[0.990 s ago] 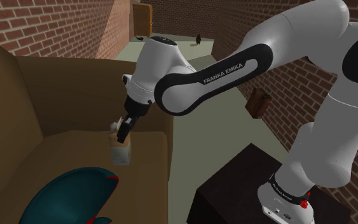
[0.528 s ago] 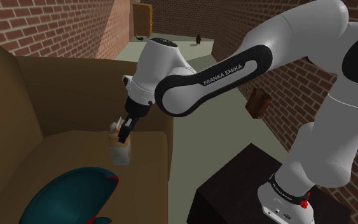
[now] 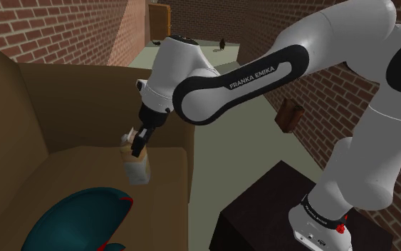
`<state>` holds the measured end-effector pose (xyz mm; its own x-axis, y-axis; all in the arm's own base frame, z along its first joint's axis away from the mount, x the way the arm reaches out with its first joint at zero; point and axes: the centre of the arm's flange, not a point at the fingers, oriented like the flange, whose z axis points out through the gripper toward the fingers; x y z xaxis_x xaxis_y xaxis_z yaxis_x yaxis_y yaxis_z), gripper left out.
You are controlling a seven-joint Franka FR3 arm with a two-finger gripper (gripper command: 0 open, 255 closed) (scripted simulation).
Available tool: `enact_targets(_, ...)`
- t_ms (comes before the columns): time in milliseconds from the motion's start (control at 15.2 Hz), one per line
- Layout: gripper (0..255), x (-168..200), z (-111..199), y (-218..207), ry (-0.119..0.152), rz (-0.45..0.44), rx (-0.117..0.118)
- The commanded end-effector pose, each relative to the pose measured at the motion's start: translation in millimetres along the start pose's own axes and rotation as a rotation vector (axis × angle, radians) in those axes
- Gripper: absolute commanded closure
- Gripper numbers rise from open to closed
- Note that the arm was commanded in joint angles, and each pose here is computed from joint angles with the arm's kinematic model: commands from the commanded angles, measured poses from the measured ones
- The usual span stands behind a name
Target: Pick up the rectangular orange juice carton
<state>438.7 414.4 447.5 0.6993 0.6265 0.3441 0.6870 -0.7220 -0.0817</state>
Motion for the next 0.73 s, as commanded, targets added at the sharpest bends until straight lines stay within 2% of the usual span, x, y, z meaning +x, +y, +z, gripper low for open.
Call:
enact_targets(0, 255, 3.0, -9.8, 0.3, 0.001, 0.000, 0.000)
enact_targets(660, 255, 21.2, -59.2, -4.0, 0.001, 0.000, 0.000)
